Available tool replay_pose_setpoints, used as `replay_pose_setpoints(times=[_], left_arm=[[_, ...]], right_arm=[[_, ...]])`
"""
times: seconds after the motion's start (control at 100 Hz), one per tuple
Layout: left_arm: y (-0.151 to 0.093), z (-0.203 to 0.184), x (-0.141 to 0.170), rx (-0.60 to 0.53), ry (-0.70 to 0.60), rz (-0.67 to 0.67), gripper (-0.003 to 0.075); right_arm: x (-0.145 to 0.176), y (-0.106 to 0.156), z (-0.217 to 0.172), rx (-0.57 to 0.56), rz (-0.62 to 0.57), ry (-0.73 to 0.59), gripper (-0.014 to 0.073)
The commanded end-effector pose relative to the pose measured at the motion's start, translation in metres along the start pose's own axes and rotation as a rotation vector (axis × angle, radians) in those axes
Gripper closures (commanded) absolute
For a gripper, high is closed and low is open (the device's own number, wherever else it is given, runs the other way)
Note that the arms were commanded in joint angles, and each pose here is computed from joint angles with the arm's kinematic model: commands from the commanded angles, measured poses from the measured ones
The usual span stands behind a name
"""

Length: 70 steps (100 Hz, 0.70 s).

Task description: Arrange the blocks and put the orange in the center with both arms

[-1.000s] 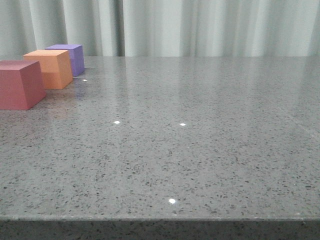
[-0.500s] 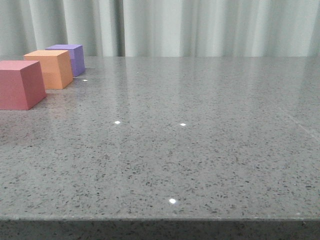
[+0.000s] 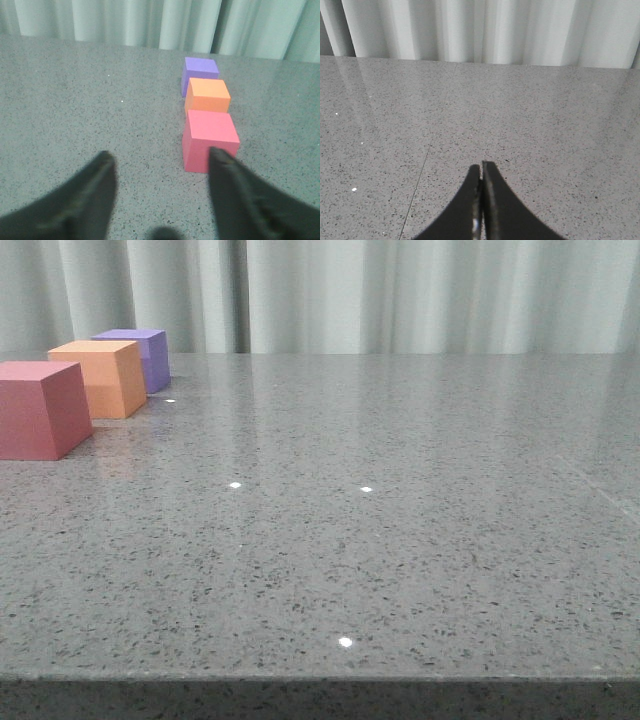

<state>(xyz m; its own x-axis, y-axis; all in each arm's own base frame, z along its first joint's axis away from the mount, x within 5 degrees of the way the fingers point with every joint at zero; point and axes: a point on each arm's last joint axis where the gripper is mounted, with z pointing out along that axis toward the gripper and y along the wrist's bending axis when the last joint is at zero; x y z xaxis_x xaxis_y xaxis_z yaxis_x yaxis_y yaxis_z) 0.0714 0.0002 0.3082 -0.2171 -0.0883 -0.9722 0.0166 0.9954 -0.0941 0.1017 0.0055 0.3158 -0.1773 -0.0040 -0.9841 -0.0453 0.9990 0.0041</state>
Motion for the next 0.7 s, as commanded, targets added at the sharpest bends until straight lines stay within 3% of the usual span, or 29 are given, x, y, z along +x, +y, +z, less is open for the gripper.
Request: replay_pose_setpoints(times=[0.0, 0.1, 0.69], left_arm=[[-0.0028, -0.0056, -0.0143, 0.032, -0.107, -0.006, 0.0568], [-0.0027, -0.0058, -0.0143, 0.033, -0.108, -0.006, 0.0741], [-0.0028, -0.0058, -0.0147, 0.034, -0.113, -0.004, 0.0741]], right_arm=[[-0.0150, 0.0006, -0.0023, -0.007, -0.019, -0.094, 0.0663], [-0.0150, 0.0006, -0.0023, -0.007, -0.019, -0.094, 0.0663], [-0.0150, 0.0006, -0.0023, -0.007, -0.019, -0.094, 0.0663]])
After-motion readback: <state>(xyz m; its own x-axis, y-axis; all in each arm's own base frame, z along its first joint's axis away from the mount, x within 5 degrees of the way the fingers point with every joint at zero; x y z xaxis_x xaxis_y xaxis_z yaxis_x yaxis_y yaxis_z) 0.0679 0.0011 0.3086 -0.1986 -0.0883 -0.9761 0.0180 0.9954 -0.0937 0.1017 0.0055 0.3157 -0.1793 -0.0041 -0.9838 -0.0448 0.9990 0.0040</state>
